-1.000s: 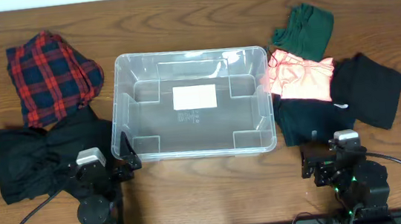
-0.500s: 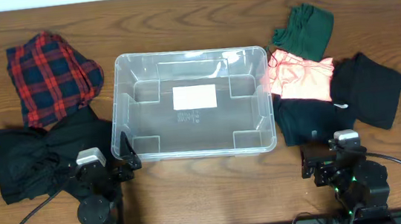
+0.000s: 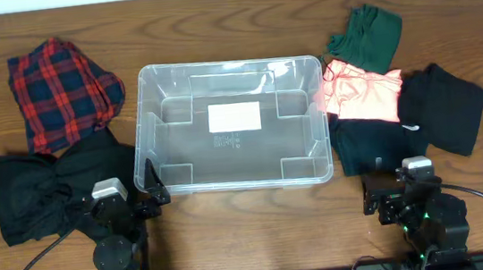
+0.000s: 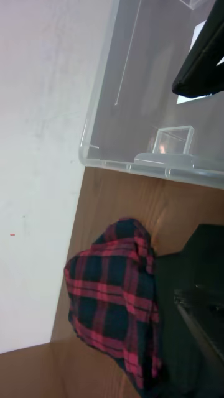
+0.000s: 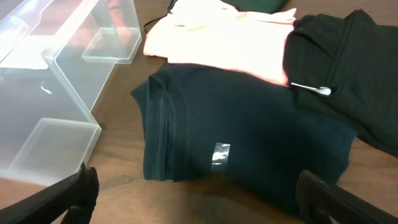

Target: Pack container

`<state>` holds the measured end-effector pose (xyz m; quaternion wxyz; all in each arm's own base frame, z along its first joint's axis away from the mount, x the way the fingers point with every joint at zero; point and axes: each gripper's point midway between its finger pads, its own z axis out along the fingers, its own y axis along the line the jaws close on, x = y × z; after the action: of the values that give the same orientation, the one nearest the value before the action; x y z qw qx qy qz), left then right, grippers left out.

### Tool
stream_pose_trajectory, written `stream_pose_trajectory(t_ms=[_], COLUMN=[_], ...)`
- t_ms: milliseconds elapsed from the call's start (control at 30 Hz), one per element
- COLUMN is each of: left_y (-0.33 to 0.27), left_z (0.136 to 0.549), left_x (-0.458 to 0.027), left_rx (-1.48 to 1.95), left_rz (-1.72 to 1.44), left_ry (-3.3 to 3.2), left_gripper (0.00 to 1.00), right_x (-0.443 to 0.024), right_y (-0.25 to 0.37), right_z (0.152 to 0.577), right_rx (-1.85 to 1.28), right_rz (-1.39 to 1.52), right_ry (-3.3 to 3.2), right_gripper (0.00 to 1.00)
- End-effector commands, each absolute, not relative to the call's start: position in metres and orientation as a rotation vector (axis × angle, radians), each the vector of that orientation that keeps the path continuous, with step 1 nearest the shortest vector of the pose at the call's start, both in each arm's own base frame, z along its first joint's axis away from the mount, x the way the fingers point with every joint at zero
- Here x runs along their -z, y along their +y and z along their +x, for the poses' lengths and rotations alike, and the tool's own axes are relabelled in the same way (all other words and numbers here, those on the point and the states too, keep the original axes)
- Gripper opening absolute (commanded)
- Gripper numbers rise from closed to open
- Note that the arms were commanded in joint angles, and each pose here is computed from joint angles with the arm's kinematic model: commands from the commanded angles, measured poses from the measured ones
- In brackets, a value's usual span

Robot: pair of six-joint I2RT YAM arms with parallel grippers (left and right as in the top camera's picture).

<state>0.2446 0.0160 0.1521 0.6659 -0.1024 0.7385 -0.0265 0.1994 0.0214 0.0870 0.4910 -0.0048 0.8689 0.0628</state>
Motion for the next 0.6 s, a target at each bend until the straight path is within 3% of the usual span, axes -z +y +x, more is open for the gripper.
stream_pose_trajectory(t_ms=[0, 367, 567], left_y=[0.018, 0.018, -0.01], left_z=[0.243, 0.244, 0.245], left_x=[-0.133, -0.134, -0.13], left_rx=[0.03, 0.031, 0.241], left_rz=[-0.228, -0.228, -0.194], left_ry=[1.726, 1.723, 1.752], left_gripper=[0.98, 0.98, 0.98], right_x=[-0.086, -0.086, -0.086], right_y=[0.019, 0.019, 0.019], right_z=[0.199, 0.199, 0.199], right_rx=[-0.148, -0.148, -0.148], right_rz=[0.01, 0.01, 0.01], right_ry=[2.114, 2.114, 2.114], right_gripper=[0.99, 0.99, 0.99])
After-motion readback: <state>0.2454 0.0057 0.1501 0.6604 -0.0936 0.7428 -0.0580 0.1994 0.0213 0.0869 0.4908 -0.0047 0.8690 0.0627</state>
